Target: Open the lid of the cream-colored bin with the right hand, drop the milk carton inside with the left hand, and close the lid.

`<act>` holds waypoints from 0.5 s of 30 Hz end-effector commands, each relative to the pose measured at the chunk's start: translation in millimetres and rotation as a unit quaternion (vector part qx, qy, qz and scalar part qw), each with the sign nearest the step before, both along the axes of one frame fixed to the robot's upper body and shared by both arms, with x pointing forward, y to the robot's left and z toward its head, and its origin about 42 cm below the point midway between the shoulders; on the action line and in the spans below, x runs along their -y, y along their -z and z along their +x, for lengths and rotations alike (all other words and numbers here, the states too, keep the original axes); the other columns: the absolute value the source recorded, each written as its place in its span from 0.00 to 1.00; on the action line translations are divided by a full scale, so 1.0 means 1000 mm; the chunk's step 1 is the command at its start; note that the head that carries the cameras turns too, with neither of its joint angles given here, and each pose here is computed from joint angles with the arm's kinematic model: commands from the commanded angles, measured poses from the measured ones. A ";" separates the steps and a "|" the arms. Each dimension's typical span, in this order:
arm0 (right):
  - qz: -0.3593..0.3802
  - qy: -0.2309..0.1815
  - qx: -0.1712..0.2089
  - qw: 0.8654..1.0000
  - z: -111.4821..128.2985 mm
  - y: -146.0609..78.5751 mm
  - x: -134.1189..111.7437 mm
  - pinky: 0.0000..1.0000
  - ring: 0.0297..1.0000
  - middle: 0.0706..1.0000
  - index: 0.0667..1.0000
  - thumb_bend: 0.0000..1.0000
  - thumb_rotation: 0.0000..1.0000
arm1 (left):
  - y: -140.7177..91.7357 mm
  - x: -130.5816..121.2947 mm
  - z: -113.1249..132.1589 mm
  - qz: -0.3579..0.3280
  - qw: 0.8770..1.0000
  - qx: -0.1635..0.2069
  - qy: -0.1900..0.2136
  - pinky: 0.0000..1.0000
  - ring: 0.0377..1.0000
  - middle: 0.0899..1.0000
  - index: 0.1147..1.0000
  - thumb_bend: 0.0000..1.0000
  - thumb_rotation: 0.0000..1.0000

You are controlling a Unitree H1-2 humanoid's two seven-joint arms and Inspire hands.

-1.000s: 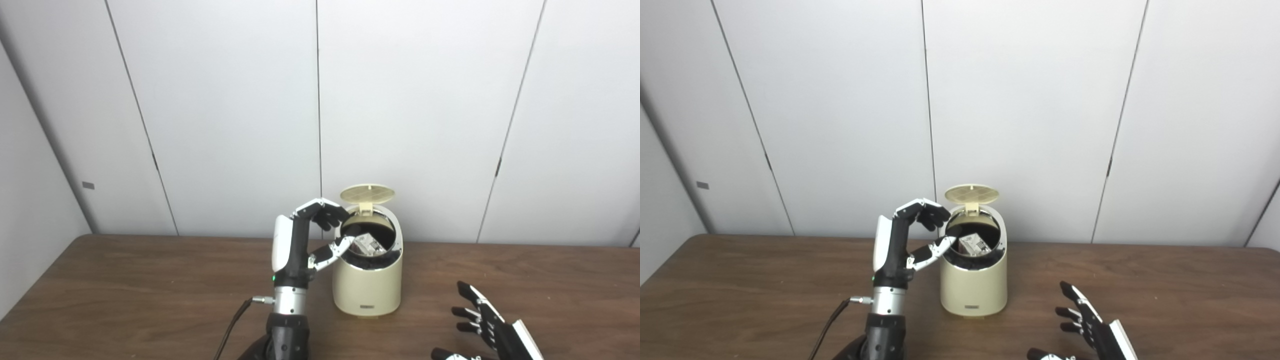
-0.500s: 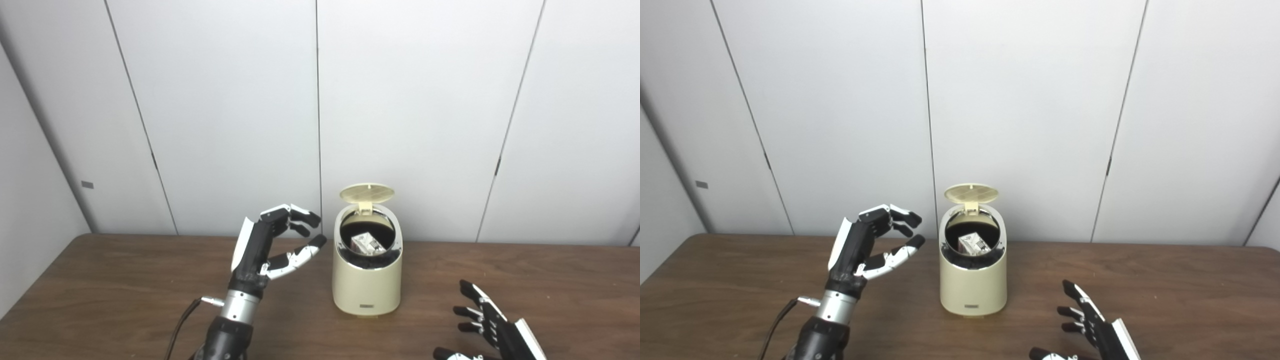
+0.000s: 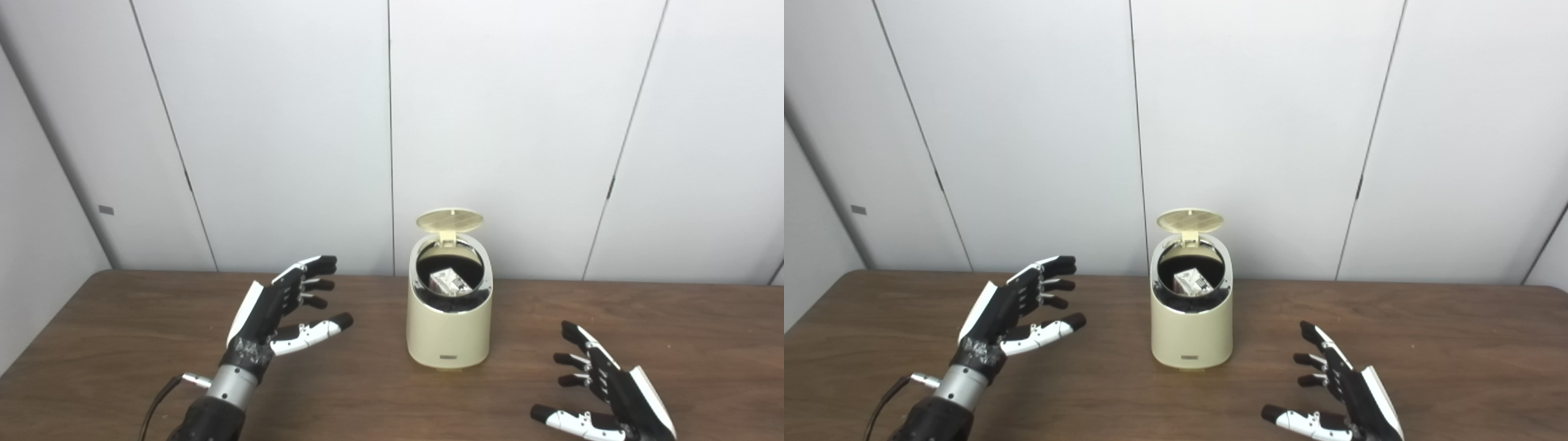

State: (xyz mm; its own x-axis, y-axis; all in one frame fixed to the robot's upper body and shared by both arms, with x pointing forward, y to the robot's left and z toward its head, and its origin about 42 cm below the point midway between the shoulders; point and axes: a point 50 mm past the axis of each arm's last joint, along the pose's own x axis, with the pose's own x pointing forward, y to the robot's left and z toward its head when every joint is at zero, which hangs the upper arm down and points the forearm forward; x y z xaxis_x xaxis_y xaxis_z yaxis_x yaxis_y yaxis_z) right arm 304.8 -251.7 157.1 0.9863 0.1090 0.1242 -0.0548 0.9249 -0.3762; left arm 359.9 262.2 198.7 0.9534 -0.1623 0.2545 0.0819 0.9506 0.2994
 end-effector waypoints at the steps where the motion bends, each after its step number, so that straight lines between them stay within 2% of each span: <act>1: 0.004 -0.011 0.044 0.999 0.007 -0.023 -0.005 0.67 0.81 0.92 0.91 0.72 0.24 | -0.014 0.001 -0.001 0.002 1.000 0.028 0.004 0.65 0.75 0.80 0.82 0.77 0.25; 8: 0.007 -0.016 0.050 0.999 0.007 -0.026 -0.011 0.64 0.81 0.92 0.91 0.71 0.21 | 0.009 0.000 -0.014 -0.009 1.000 -0.008 -0.004 0.62 0.70 0.76 0.80 0.74 0.24; 15: 0.003 -0.012 0.046 0.999 0.006 -0.026 -0.013 0.65 0.81 0.92 0.92 0.72 0.23 | 0.016 0.003 -0.017 -0.012 0.999 -0.027 -0.011 0.58 0.67 0.74 0.79 0.73 0.21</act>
State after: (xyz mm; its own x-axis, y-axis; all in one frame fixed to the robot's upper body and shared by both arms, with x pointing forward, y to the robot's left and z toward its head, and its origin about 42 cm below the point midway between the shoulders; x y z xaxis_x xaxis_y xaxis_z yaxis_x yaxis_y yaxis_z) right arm 305.5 -243.1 162.6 0.9829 0.1247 0.1358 -0.0653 0.9243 -0.3759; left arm 338.2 259.1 166.0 0.9794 -0.1384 0.1471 0.0976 0.9618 0.2556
